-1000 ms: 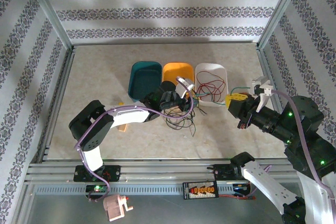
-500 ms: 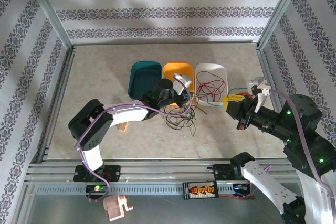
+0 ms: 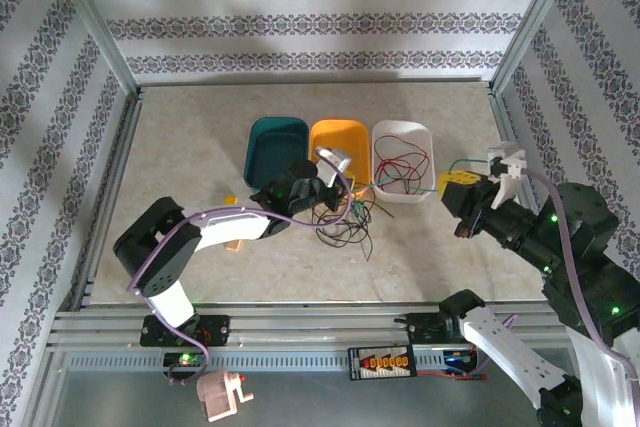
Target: Untangle the cables
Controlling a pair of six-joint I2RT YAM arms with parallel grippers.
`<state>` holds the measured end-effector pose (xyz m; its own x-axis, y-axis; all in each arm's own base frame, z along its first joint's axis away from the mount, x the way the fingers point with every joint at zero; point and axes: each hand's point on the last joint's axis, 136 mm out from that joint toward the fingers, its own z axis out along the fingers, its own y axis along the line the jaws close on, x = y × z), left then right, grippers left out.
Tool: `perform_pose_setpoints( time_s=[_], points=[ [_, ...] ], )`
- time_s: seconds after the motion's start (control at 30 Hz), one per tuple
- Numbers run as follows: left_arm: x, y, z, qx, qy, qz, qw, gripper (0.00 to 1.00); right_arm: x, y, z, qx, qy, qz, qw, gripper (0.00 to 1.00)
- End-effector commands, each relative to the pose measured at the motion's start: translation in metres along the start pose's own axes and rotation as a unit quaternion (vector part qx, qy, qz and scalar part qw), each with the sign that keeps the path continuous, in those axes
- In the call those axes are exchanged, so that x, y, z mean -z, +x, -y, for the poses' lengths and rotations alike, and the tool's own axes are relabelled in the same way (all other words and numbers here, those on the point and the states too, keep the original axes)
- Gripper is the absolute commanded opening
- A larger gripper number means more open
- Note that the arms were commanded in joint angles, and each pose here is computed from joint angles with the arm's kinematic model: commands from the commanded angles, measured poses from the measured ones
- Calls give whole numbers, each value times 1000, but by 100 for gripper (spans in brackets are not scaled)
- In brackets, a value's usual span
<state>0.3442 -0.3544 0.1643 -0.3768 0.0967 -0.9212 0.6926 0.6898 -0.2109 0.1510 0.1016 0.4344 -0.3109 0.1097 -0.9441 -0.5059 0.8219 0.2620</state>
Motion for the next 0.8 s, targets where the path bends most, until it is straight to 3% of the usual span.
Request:
perform_pose_setpoints(
  time_s=[0.0, 0.27, 0.53, 0.63, 0.77],
  points=[
    [19, 3, -15, 46, -28, 14, 998, 0, 31, -43, 40, 27, 139, 103, 985, 0],
    [57, 23, -29, 116, -62, 31, 991, 0, 70, -67, 96, 34, 329, 166, 929, 0],
    [92, 47, -58, 162, -138, 47, 976, 0, 96, -75, 120, 13, 421, 202, 884, 0],
    [101, 51, -63, 166, -153, 46, 973, 0, 83, -76, 112, 17, 387, 200, 900, 0],
    [102, 56, -62, 174, -150, 39, 972, 0, 15, -62, 82, 24, 263, 127, 956, 0]
  ],
)
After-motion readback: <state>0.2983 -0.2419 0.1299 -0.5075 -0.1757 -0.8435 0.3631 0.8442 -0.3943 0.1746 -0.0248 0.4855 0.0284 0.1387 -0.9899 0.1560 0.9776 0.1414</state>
